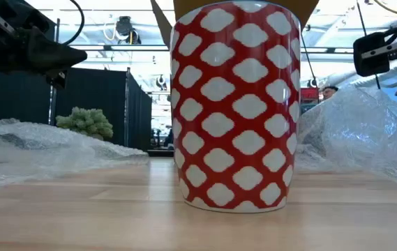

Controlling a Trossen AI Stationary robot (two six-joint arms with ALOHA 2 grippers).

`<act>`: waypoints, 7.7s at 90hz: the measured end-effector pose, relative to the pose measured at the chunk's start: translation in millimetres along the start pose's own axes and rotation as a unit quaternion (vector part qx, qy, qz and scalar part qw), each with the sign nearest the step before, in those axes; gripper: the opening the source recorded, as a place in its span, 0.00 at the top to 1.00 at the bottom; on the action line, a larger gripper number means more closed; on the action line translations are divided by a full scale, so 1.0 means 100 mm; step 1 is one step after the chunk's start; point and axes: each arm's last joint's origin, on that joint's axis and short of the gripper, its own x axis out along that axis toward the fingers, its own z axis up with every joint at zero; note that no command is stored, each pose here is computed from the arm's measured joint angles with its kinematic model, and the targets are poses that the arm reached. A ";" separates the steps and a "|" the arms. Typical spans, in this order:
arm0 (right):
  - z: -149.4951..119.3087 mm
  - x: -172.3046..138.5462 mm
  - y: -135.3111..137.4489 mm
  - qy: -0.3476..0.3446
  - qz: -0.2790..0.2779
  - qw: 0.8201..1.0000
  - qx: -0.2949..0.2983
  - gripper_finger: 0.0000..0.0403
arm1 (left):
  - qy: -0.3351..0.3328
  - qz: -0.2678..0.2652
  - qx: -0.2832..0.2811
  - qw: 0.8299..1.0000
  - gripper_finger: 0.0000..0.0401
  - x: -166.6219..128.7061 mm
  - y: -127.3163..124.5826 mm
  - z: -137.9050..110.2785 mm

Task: Wrap mug
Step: Put the yellow mug on the bubble wrap, then wrap the yellow mug with the bubble wrap

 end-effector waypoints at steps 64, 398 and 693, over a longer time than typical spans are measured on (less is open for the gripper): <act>0.26 -0.09 -0.13 -0.174 -0.313 0.934 -0.002 1.00 | -0.006 0.013 0.000 1.000 1.00 0.00 0.01 0.01; 0.50 1.68 0.26 0.646 -0.418 0.578 0.273 1.00 | -0.012 0.051 -0.001 0.999 1.00 -0.01 0.03 0.04; 0.36 1.89 0.60 0.579 -0.383 0.643 0.324 0.61 | -0.018 0.075 -0.001 0.997 1.00 -0.01 0.04 0.04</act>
